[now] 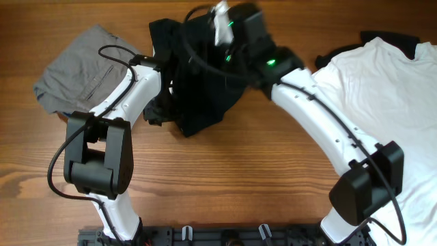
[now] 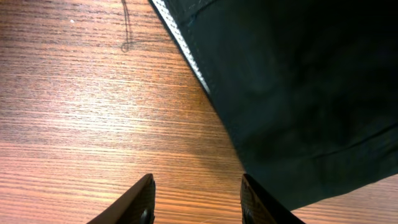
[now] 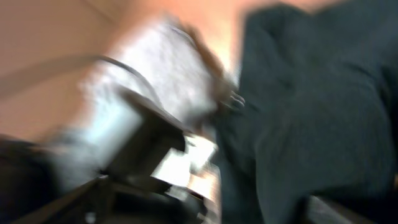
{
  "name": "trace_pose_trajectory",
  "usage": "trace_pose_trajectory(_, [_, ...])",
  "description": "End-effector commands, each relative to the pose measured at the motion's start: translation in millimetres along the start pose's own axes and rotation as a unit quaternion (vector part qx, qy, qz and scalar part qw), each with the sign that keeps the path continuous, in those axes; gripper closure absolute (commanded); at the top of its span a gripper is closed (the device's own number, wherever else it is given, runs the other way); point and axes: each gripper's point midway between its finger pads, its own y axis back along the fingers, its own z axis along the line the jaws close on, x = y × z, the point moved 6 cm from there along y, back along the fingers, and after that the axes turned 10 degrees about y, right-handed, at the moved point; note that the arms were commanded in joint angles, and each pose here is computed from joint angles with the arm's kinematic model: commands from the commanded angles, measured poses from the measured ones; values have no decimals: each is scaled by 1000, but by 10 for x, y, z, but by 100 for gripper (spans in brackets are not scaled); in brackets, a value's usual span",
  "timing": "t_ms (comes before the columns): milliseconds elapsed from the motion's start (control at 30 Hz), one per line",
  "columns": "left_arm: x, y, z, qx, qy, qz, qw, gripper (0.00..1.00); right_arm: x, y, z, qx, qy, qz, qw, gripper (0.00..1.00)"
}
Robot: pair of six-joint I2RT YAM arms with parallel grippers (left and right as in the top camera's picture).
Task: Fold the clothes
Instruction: 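Grasp the trousers top with both grippers and lift them upward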
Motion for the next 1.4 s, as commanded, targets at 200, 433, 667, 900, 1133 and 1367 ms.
trace_pose_trajectory(200, [7, -45, -19, 2, 1, 5, 1000, 55, 83, 331, -1457, 218, -75, 24, 973, 1])
trace_pose_trajectory(433, [10, -44, -20, 2, 1, 5, 1000, 54, 265, 455, -2088, 202, -120, 59, 970, 5])
trace_pose_trajectory(667, [13, -44, -28, 5, 1, 7, 1000, 53, 651, -31, -2286, 113, -162, 126, 972, 39])
trace_pose_trajectory(900, [27, -43, -54, 17, 1, 14, 1000, 52, 879, -317, -2375, 84, -199, 154, 964, 52])
trace_pose_trajectory(1133, [24, -43, -65, 18, 0, 12, 1000, 51, 851, -586, -2338, 49, -181, 131, 973, 26])
trace_pose_trajectory(1367, [34, -44, -80, 18, -3, 12, 1000, 50, 1063, -811, -2453, 45, -212, 148, 965, 39])
